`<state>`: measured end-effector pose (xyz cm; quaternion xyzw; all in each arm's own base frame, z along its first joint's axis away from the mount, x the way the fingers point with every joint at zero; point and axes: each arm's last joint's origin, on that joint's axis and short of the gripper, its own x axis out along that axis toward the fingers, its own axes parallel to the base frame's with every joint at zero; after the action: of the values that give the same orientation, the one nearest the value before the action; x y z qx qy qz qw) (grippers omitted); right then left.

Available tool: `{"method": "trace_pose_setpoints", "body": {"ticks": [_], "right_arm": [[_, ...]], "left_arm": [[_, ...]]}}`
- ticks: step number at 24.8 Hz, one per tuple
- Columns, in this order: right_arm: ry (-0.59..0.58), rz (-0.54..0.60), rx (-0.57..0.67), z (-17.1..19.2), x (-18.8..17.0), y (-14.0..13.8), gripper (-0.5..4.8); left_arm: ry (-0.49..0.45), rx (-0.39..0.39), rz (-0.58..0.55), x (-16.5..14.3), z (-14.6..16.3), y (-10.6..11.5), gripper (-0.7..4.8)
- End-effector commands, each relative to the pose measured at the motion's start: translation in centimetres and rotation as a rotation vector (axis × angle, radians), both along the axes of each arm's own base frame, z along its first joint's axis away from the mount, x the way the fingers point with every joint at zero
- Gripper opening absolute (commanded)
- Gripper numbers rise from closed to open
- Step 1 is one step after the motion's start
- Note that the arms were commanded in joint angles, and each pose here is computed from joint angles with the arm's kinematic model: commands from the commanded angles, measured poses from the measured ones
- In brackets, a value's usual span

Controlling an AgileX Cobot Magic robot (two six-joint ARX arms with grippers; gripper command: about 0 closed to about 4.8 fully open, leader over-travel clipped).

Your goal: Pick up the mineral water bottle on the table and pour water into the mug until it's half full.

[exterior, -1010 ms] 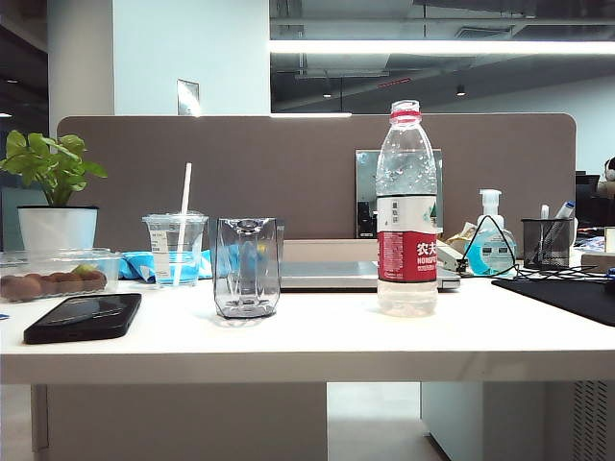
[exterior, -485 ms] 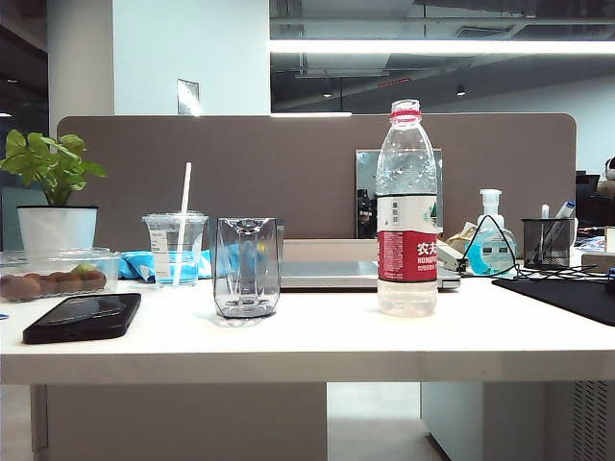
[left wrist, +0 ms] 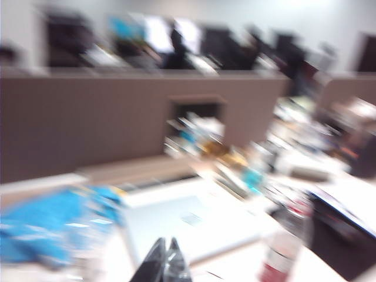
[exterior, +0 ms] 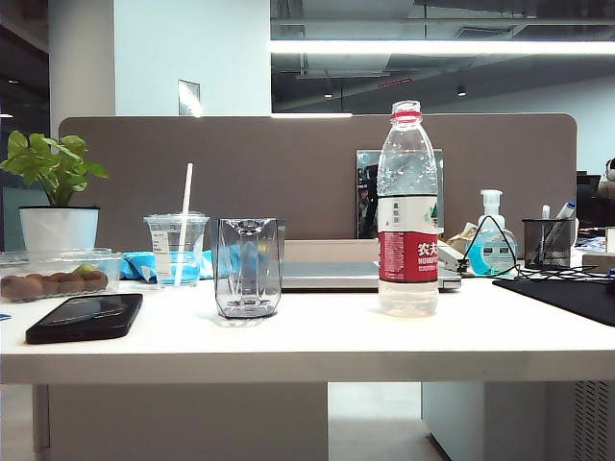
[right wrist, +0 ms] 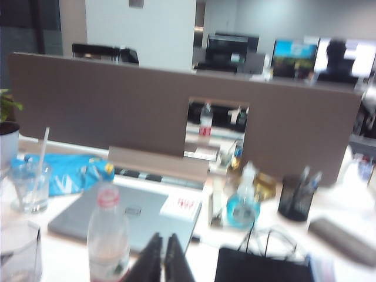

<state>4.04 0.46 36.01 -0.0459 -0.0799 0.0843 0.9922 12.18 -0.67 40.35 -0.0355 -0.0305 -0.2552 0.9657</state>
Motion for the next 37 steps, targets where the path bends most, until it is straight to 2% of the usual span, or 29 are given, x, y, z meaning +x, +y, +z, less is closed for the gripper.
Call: {"method": "trace_pose_setpoints", "body": {"ticks": [1,3,4,6,9,14,17,19,21,24,27,31,33,37], "right_arm": [[-0.009,0.043,-0.019,2.2,0.8,0.1,0.82],[-0.007,0.059,-0.015,2.6,1.6,0.1,1.27],[0.008,0.068,-0.015,2.5,2.6,0.1,1.49],[0.064,0.152,0.001,1.5,4.9,0.2,1.49],[0.127,0.175,0.016,-0.1,7.4,0.2,1.68],[0.188,0.268,0.032,-3.8,10.7,1.6,1.81],[0.195,0.32,0.025,-6.3,12.2,3.2,1.96],[0.196,0.333,0.022,-8.1,13.0,4.6,2.57],[0.227,0.264,0.011,-11.5,14.2,6.8,3.48],[0.25,0.291,-0.004,-13.9,15.7,7.8,4.01],[0.272,0.293,0.026,-15.6,17.3,8.6,4.34],[0.238,0.321,0.037,-17.8,19.4,9.3,4.45],[0.24,0.316,0.036,-19.0,20.6,9.9,4.74],[0.253,0.298,0.034,-20.0,22.1,10.1,4.79]], "left_arm": [[0.176,-0.011,-0.184,3.3,-0.5,-0.3,-0.05],[0.259,-0.008,-0.186,4.5,-1.3,-0.6,-0.05],[0.326,0.047,-0.155,5.2,-2.4,-1.2,-0.05],[0.405,0.183,-0.148,5.3,-4.0,-2.4,-0.05],[0.422,0.213,-0.263,4.9,-5.1,-4.5,-0.05],[0.462,0.319,-0.253,4.2,-7.3,-7.5,-0.05],[0.476,0.341,-0.328,3.6,-8.3,-9.0,-0.05],[0.481,0.364,-0.321,3.3,-8.7,-9.5,-0.05],[0.501,0.37,-0.322,3.2,-9.0,-9.5,-0.05],[0.495,0.361,-0.325,3.2,-8.9,-9.5,-0.05],[0.476,0.345,-0.313,3.1,-8.6,-9.0,-0.05],[0.472,0.334,-0.324,3.2,-8.5,-8.8,-0.05],[0.474,0.325,-0.307,3.3,-8.5,-8.4,-0.05],[0.477,0.323,-0.299,3.3,-8.5,-8.2,-0.05]]}}
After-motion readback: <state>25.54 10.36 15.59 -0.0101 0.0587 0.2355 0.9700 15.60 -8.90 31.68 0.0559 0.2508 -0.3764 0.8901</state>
